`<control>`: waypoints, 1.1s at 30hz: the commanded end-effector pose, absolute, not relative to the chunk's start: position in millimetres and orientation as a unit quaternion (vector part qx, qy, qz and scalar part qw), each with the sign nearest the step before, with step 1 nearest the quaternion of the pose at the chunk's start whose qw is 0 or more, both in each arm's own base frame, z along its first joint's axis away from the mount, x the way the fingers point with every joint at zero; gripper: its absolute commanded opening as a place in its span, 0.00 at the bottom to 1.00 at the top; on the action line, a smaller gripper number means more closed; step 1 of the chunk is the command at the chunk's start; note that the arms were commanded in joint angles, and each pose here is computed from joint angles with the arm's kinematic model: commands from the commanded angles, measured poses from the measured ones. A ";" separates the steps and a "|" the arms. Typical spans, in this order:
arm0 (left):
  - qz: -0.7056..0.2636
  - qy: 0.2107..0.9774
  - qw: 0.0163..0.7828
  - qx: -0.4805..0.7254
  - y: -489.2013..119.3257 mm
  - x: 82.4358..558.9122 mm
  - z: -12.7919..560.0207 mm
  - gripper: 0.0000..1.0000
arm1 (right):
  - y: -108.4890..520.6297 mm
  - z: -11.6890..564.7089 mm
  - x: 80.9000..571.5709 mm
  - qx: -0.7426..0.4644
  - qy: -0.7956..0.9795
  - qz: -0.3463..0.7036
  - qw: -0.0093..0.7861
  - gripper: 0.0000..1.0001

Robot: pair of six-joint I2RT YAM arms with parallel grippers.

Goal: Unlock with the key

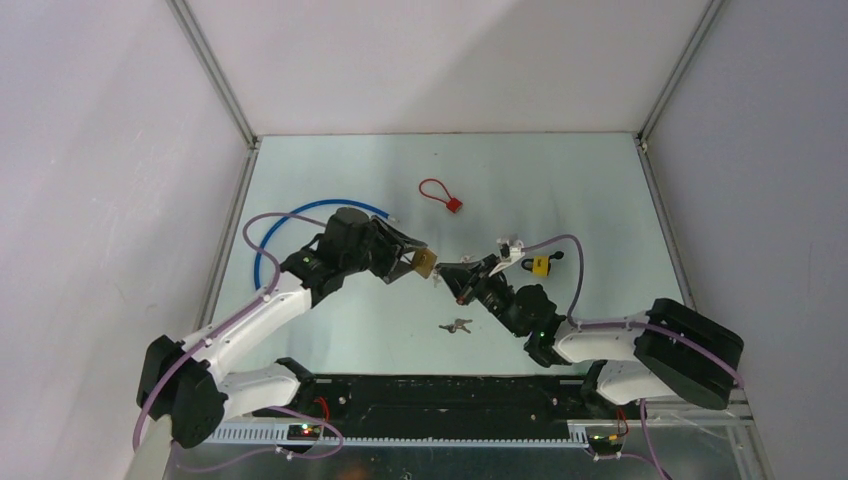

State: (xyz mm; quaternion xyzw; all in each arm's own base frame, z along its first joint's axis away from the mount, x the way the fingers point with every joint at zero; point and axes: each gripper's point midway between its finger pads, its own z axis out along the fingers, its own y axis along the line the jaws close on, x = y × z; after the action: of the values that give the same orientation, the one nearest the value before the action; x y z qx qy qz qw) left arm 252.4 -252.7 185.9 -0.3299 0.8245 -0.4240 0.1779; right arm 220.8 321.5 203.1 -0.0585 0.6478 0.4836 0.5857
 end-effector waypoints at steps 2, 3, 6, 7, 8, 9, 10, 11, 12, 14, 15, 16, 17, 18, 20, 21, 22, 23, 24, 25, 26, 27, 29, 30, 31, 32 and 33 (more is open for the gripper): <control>-0.510 0.781 0.190 -0.305 -270.6 248.6 249.9 0.00 | 332.0 225.9 228.3 -0.045 0.613 0.497 0.612 0.00; -0.510 0.782 0.190 -0.302 -271.6 247.9 250.3 0.00 | 333.6 226.8 230.7 -0.043 0.613 0.496 0.613 0.00; -0.511 0.785 0.197 -0.288 -276.3 246.5 254.2 0.00 | 335.4 228.6 235.8 -0.031 0.617 0.505 0.603 0.00; -0.510 0.787 0.203 -0.282 -277.2 247.0 253.8 0.00 | 334.0 226.8 239.9 -0.025 0.623 0.504 0.597 0.00; -0.510 0.787 0.207 -0.278 -277.1 247.6 254.2 0.00 | 333.8 225.9 241.0 -0.007 0.629 0.517 0.581 0.00; -0.514 0.784 0.218 -0.273 -276.4 249.5 257.8 0.00 | 331.0 223.4 245.0 0.002 0.638 0.520 0.568 0.00; -0.514 0.783 0.222 -0.270 -275.6 249.7 256.7 0.00 | 332.8 223.9 242.2 0.018 0.642 0.543 0.540 0.00; -0.526 0.775 0.235 -0.262 -275.8 251.7 264.3 0.00 | 329.6 222.3 246.0 0.045 0.652 0.555 0.514 0.00; -0.537 0.766 0.244 -0.255 -276.0 252.4 270.8 0.00 | 331.3 221.5 243.6 0.048 0.658 0.567 0.493 0.00; -0.551 0.756 0.258 -0.240 -276.9 252.6 279.2 0.00 | 329.8 223.3 246.3 0.080 0.671 0.586 0.447 0.00; -0.555 0.755 0.259 -0.235 -277.9 251.8 281.3 0.00 | 327.6 213.8 249.5 0.104 0.688 0.583 0.419 0.00; -0.561 0.751 0.265 -0.227 -278.5 251.5 286.2 0.00 | 329.4 216.1 248.2 0.107 0.691 0.591 0.403 0.00; -0.564 0.750 0.265 -0.223 -279.0 250.4 287.2 0.00 | 326.5 209.9 251.6 0.132 0.700 0.589 0.382 0.00; -0.569 0.747 0.269 -0.214 -279.6 248.9 291.5 0.00 | 328.9 208.8 248.3 0.131 0.704 0.597 0.362 0.00; -0.572 0.746 0.273 -0.205 -279.6 247.2 293.5 0.00 | 328.5 203.9 251.3 0.155 0.711 0.605 0.324 0.00; -0.572 0.747 0.273 -0.202 -279.7 246.0 292.9 0.00 | 331.0 204.4 248.6 0.164 0.711 0.615 0.299 0.00; -0.576 0.743 0.278 -0.195 -279.8 245.2 296.1 0.00 | 332.6 202.7 251.0 0.178 0.712 0.618 0.281 0.00; -0.580 0.740 0.282 -0.192 -279.6 244.8 299.0 0.00 | 336.1 204.6 248.9 0.176 0.713 0.625 0.266 0.00; -0.581 0.739 0.285 -0.187 -279.8 244.1 299.4 0.00 | 338.1 200.9 249.4 0.187 0.716 0.626 0.247 0.00; -0.582 0.738 0.289 -0.181 -279.5 243.8 300.6 0.00 | 341.7 198.8 247.9 0.188 0.718 0.629 0.232 0.00; -0.583 0.738 0.290 -0.178 -279.6 243.1 301.5 0.00 | 343.1 200.3 247.7 0.197 0.716 0.634 0.218 0.00; -0.584 0.736 0.296 -0.170 -279.6 242.5 303.1 0.00 | 345.6 197.8 246.8 0.199 0.718 0.635 0.203 0.00; -0.585 0.735 0.307 -0.155 -279.6 241.2 306.5 0.00 | 347.8 195.4 246.0 0.214 0.716 0.640 0.176 0.00; -0.585 0.734 0.311 -0.150 -279.3 240.9 307.7 0.00 | 348.3 195.9 246.2 0.223 0.713 0.644 0.166 0.00; -0.585 0.732 0.320 -0.140 -278.6 240.0 310.4 0.00 | 348.8 194.7 245.9 0.226 0.713 0.644 0.159 0.00; -0.585 0.731 0.325 -0.135 -278.2 239.6 311.8 0.00 | 349.0 194.2 245.9 0.233 0.713 0.644 0.152 0.00; -0.585 0.729 0.331 -0.129 -277.2 238.3 313.6 0.00 | 349.2 193.1 246.5 0.235 0.713 0.643 0.152 0.00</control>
State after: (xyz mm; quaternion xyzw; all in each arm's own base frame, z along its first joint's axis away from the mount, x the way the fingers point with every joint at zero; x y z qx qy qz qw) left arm 273.4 -239.7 210.3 -0.2559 0.8093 -0.4266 0.3124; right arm 245.2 341.1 206.0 0.1925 0.6999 0.6549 0.2102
